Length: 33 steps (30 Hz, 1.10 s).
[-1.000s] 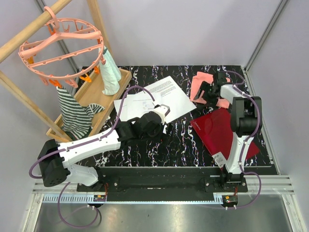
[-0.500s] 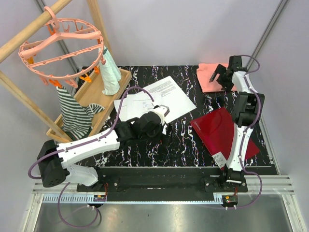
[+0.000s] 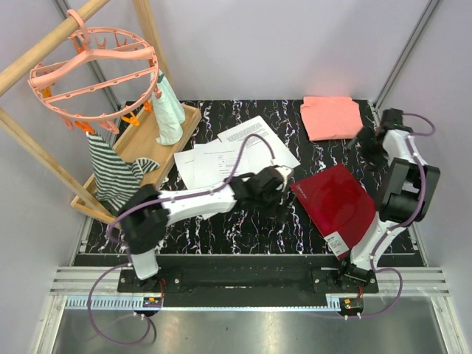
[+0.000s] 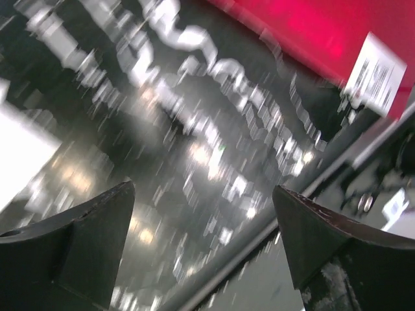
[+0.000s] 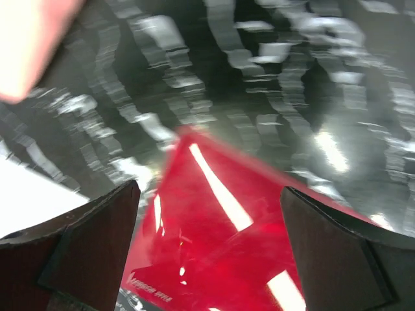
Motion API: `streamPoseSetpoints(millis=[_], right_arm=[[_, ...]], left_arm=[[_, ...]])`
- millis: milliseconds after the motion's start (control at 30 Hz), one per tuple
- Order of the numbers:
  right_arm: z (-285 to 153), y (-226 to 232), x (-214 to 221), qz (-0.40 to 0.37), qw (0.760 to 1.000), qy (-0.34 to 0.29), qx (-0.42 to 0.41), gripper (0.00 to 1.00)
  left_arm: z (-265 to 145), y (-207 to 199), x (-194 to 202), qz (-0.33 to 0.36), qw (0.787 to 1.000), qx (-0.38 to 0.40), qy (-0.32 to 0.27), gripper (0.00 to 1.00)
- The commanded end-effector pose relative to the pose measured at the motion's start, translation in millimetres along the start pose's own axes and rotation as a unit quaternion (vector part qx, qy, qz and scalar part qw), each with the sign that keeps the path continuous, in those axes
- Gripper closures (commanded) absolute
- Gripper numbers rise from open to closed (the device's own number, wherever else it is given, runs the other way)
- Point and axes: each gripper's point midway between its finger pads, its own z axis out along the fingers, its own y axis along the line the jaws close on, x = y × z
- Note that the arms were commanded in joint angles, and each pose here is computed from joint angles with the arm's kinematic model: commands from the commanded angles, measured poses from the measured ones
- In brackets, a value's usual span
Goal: Put the files into the folder
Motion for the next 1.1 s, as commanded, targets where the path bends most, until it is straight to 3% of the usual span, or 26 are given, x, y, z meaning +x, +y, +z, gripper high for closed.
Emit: streamPoseSetpoints(millis=[0, 200, 533, 867, 1033, 1067], right_arm=[[-7, -40, 0, 0.060, 0.998, -0.004, 0.012, 0.00], [6, -59, 15, 0.081, 0.996, 0.012, 0.020, 0.00], [24, -75, 41, 0.085, 0.995, 0.042, 0.044, 0.00], [7, -41, 94, 0.126, 0.986, 0.086, -0.067, 0.00], [-16, -25, 114, 0.112, 0.981, 0.104, -0.119, 0.00], [-17, -33, 115, 0.110, 0.984, 0.101, -0.093, 0.00]], left_arm=[[34, -42, -41, -0.008, 0.997, 0.069, -0.025, 0.10], [85, -57, -60, -0.045, 0.996, 0.081, -0.020, 0.10], [146, -31, -48, -0.099, 0.992, 0.071, 0.032, 0.12], [164, -11, -96, -0.123, 0.985, 0.120, 0.014, 0.17], [155, 0, -109, -0.104, 0.989, 0.100, 0.008, 0.15], [151, 6, -107, -0.100, 0.991, 0.083, 0.009, 0.12]])
